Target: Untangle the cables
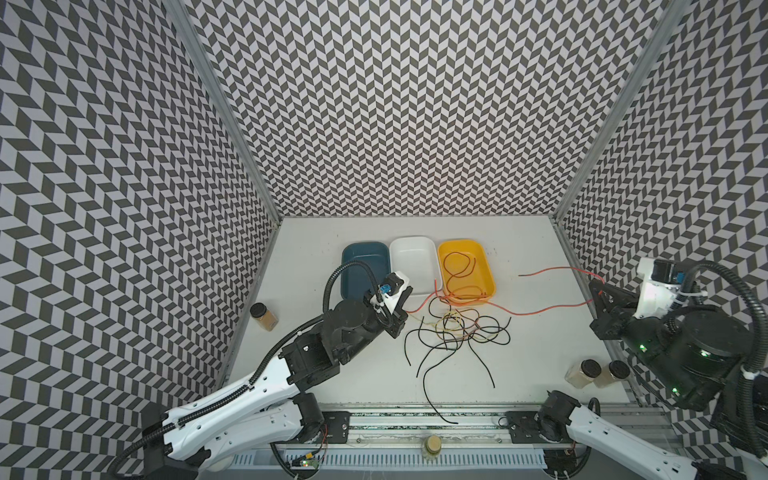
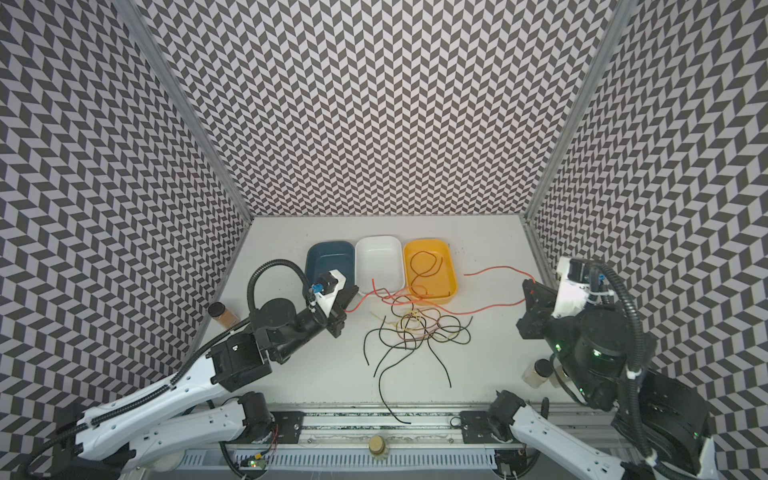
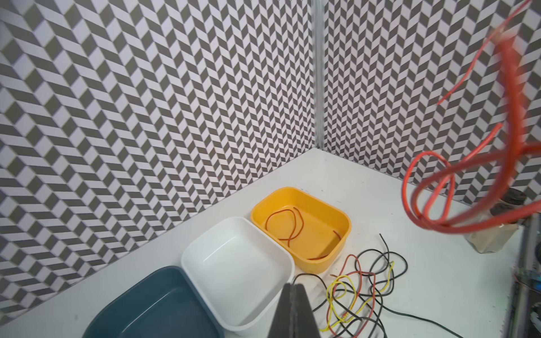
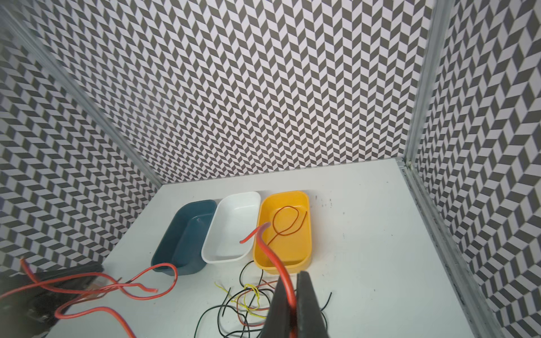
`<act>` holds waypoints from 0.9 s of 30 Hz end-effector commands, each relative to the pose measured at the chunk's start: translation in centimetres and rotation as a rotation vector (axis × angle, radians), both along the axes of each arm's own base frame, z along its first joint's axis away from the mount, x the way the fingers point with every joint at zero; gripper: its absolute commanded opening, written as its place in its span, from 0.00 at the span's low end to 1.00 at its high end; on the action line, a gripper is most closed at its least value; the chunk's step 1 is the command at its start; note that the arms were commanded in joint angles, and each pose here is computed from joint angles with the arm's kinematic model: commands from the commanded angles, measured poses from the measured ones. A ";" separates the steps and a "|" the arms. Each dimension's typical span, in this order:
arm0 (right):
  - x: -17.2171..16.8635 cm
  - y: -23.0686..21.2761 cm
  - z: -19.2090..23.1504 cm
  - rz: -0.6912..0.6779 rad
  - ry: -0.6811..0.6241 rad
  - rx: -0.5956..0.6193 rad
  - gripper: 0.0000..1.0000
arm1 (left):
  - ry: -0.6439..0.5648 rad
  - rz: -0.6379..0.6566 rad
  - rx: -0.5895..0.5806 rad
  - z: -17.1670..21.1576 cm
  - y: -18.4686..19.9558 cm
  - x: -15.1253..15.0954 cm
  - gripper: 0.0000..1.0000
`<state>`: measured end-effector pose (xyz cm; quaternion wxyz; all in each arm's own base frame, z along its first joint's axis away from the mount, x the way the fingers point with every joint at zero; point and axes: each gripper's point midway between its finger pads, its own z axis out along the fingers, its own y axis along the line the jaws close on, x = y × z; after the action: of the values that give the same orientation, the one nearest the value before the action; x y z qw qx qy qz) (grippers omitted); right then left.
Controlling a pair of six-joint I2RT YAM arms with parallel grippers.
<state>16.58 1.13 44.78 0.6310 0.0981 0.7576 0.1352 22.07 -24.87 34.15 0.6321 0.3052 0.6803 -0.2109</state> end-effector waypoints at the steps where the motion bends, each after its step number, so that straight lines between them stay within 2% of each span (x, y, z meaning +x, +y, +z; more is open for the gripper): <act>1: -0.2 -1.8 -0.3 -0.089 -0.003 -0.026 0.00 | 0.122 0.169 0.038 -0.7 4.4 1.1 0.00; 5: -0.1 -2.2 -1.0 -0.112 0.009 -0.053 0.00 | 0.198 0.334 0.021 -1.9 8.9 1.1 0.00; 10: -0.1 -2.5 -1.6 -0.132 0.025 -0.088 0.00 | 0.258 0.528 0.052 -4.3 14.1 0.2 0.00; 15: -0.5 -3.2 -1.9 -0.150 0.028 -0.104 0.00 | 0.277 0.596 0.032 -5.4 16.9 -1.3 0.00; 20: -0.1 -2.3 -2.5 -0.116 0.052 -0.122 0.00 | 0.306 0.580 -0.007 -6.4 17.0 -2.0 0.00; 24: -0.3 -2.7 -2.9 -0.130 0.071 -0.141 0.00 | 0.279 0.694 0.052 -7.3 18.9 -1.4 0.00; 27: -0.8 -3.4 -3.4 -0.147 0.078 -0.147 0.00 | 0.279 0.748 0.014 -6.7 20.1 -1.2 0.00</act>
<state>16.32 -1.17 41.66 0.6131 0.1004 0.7822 0.0454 20.70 -7.01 27.12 0.5579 0.0600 0.8272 -0.0301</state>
